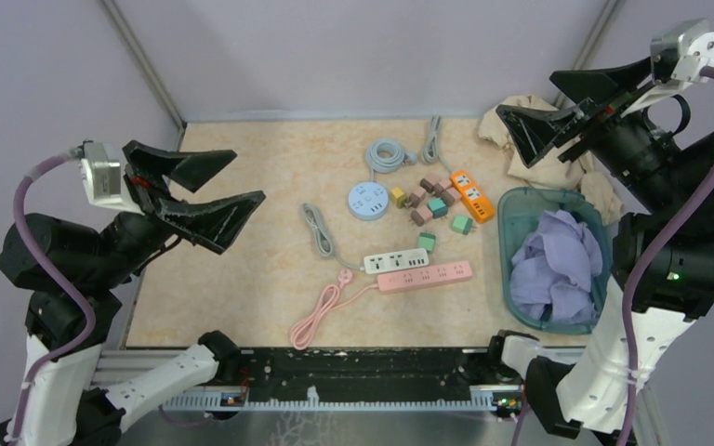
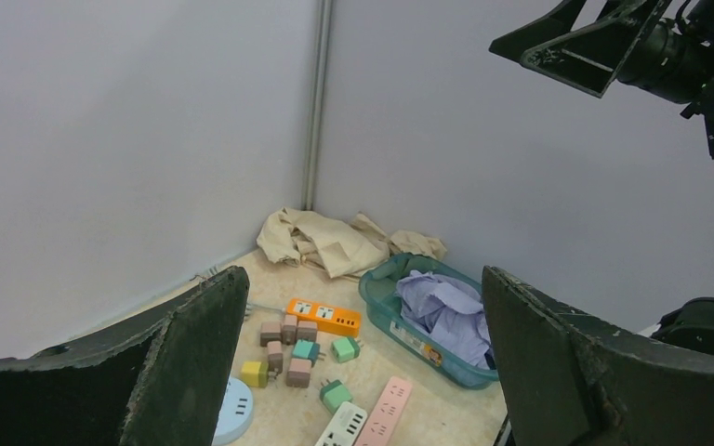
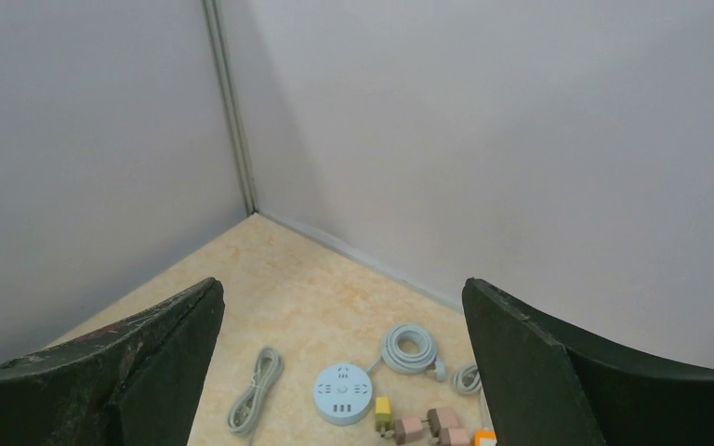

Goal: Pull the plug off the socket
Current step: Reset both arms

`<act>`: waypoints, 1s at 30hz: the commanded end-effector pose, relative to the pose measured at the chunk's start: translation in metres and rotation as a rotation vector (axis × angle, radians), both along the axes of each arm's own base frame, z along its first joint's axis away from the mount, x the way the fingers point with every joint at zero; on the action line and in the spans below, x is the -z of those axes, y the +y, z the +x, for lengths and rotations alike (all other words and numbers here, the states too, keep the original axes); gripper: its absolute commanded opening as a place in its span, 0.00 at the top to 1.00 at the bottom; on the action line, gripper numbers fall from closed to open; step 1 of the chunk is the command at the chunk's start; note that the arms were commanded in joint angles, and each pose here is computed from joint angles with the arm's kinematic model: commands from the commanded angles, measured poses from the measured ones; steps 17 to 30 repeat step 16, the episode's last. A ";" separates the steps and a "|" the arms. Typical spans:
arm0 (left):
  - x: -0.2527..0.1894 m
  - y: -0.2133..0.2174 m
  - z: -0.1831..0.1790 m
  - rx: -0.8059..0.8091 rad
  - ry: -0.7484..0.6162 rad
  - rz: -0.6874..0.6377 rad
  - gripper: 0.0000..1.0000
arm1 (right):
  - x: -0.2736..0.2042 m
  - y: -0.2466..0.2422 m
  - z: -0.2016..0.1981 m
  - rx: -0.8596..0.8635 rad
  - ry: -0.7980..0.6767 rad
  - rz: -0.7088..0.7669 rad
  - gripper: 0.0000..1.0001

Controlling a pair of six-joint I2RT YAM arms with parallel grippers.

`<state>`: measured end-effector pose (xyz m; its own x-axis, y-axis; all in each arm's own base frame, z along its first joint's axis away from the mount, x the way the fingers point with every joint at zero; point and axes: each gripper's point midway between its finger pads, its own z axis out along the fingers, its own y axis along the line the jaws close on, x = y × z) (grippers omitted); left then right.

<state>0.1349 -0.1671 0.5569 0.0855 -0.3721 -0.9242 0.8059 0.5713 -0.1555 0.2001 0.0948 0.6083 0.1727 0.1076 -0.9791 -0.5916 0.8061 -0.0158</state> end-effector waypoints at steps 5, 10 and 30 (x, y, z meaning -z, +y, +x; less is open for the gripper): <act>-0.020 0.002 -0.015 0.045 -0.048 -0.043 0.00 | -0.009 -0.006 -0.012 0.062 -0.037 -0.001 0.01; -0.018 0.004 -0.015 0.035 -0.044 -0.042 0.00 | -0.010 -0.007 -0.012 0.074 -0.047 -0.009 0.01; -0.014 0.004 -0.013 0.032 -0.037 -0.036 0.00 | -0.002 -0.009 -0.006 0.081 -0.030 -0.013 0.01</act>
